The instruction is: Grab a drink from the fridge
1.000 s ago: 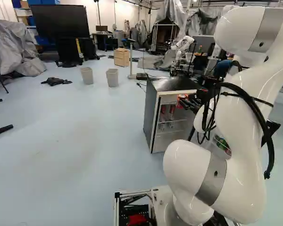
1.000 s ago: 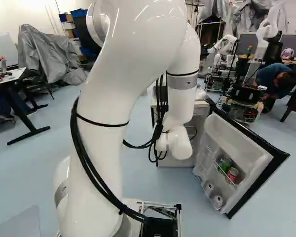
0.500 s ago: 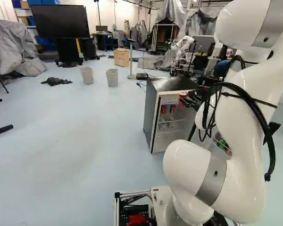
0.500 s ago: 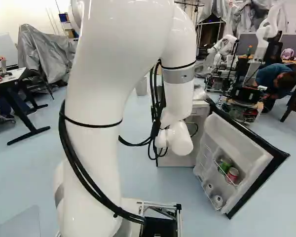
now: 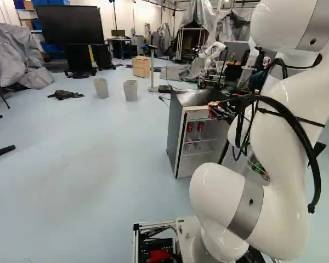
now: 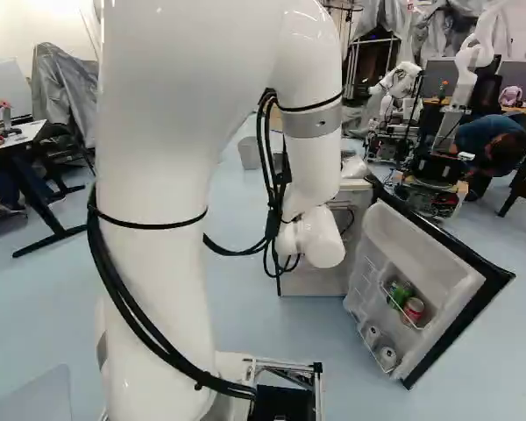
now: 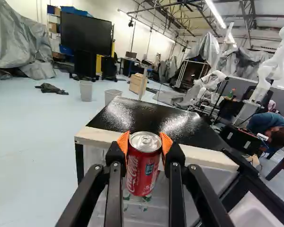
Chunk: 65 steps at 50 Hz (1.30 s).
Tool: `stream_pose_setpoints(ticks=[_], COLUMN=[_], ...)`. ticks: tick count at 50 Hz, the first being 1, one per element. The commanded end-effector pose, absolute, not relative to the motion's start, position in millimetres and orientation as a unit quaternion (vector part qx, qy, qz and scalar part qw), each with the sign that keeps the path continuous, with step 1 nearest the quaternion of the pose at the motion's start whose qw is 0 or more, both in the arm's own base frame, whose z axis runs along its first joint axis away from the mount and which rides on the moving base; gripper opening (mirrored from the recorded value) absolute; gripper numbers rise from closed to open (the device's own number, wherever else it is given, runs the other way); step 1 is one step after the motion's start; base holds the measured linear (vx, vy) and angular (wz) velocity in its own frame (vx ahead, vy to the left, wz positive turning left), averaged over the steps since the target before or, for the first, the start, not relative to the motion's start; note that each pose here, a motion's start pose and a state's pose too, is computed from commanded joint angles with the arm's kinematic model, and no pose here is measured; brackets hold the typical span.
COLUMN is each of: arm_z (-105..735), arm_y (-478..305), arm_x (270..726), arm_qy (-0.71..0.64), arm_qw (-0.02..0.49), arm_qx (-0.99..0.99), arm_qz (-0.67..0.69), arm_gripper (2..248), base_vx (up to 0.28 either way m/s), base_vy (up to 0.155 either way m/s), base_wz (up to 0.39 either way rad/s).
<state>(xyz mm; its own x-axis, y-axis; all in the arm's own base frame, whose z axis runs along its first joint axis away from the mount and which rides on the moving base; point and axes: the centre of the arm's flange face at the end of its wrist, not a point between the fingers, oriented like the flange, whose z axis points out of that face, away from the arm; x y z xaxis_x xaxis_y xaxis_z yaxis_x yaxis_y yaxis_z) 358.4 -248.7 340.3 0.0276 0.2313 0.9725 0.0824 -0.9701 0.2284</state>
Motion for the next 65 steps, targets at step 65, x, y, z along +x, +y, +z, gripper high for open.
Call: stream_pose_setpoints(ticks=[65], arm_z=[384], arm_y=[-270], arm_x=[449], arm_qy=[0.176], arm_qw=[0.069], arm_qx=[0.66], arm_qz=[0.727], arm_gripper=[92], base_vx=[0.0], base_vy=[0.0], base_wz=[0.0])
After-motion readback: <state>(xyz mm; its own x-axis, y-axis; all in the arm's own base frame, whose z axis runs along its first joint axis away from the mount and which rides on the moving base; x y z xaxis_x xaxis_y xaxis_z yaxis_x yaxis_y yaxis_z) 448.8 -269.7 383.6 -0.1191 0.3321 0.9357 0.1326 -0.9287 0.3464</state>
